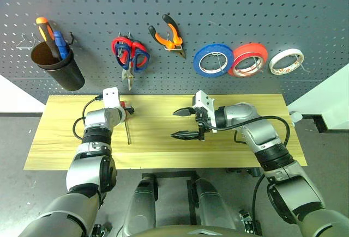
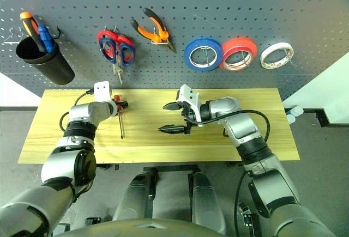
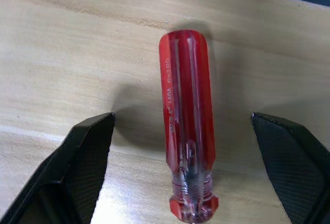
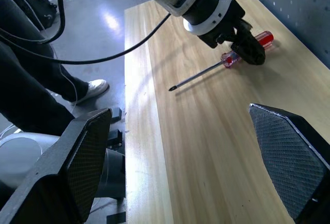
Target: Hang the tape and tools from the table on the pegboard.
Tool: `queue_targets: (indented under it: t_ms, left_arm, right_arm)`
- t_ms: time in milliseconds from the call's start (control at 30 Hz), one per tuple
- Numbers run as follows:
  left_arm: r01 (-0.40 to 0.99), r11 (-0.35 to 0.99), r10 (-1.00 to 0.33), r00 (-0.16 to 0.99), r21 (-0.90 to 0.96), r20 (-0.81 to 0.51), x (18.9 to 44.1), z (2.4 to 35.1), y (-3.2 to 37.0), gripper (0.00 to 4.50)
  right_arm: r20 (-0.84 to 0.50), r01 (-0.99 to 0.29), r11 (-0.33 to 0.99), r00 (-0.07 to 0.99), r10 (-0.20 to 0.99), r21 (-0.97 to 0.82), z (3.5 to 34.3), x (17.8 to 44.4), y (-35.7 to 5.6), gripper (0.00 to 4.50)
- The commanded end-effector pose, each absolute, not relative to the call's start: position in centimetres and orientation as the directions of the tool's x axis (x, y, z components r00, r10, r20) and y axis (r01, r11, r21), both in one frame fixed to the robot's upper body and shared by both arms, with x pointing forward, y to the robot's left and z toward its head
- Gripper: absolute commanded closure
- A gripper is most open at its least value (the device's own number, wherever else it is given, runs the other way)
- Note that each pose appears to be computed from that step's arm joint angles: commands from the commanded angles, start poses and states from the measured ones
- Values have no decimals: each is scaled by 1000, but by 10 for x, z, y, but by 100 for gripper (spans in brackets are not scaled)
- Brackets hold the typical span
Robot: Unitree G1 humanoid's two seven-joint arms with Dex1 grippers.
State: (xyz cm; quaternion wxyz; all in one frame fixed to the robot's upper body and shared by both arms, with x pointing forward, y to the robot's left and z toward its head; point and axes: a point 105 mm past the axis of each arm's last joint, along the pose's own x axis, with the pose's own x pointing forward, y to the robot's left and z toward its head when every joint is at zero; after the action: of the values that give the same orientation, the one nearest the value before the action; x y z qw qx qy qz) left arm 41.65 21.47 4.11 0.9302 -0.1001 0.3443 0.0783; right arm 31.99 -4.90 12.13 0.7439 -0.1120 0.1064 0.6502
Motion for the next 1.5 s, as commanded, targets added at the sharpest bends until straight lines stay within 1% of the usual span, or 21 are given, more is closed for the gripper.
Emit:
queue_targets:
  t_ms: [33, 133, 267, 300, 467, 700, 900, 1033, 1100, 1167, 1300, 1367, 1400, 1500]
  left_arm:
    - [-244, 957, 50, 673, -157, -738, 400, 16, 209, 119]
    - [-245, 958, 52, 657, -148, -752, 395, 14, 208, 215]
    - [-229, 962, 36, 648, -150, -760, 390, 12, 201, 348]
    - [-226, 962, 29, 647, -155, -762, 389, 12, 199, 359]
    - [-212, 966, 23, 640, -147, -768, 382, 10, 199, 359]
    - [-203, 968, 16, 633, -146, -774, 370, 12, 206, 359]
    - [-158, 978, -7, 635, -139, -773, 356, 19, 208, 359]
    - [-94, 992, -3, 666, -88, -746, 346, 30, 215, 359]
    - [-61, 996, -7, 689, -68, -725, 340, 39, 217, 359]
    - [-48, 997, -14, 702, -67, -712, 330, 49, 220, 359]
    - [18, 1000, -12, 732, 1, -681, 311, 66, 229, 359]
    - [77, 997, -41, 742, 24, -670, 301, 74, 229, 359]
    - [105, 994, -61, 747, 27, -662, 297, 78, 228, 359]
    - [294, 955, -205, 769, 50, -605, 272, 95, 216, 359]
  right_arm:
    - [-287, -989, 125, 141, 948, -74, 130, 319, -49, 0]
    - [-279, -988, 135, 152, 948, -79, 131, 323, -49, 0]
    - [-268, -978, 178, 202, 942, -112, 132, 332, -49, 0]
    - [-267, -975, 189, 215, 939, -120, 132, 335, -49, 0]
    - [-267, -956, 241, 280, 922, -170, 129, 346, -54, 0]
    - [-255, -949, 259, 299, 919, -179, 130, 350, -56, 0]
    - [-234, -958, 227, 265, 935, -174, 135, 344, -57, 0]
    - [-196, -970, 179, 210, 958, -161, 145, 336, -55, 0]
    - [-201, -974, 160, 191, 961, -163, 147, 333, -56, 0]
    - [-209, -975, 146, 180, 961, -170, 149, 330, -59, 0]
    - [-211, -975, 136, 172, 962, -176, 153, 331, -64, 0]
    - [-204, -978, 122, 156, 966, -172, 157, 329, -66, 0]
    - [-198, -978, 113, 147, 969, -174, 160, 328, -66, 0]
    - [-161, -978, 100, 130, 978, -181, 176, 325, -70, 0]
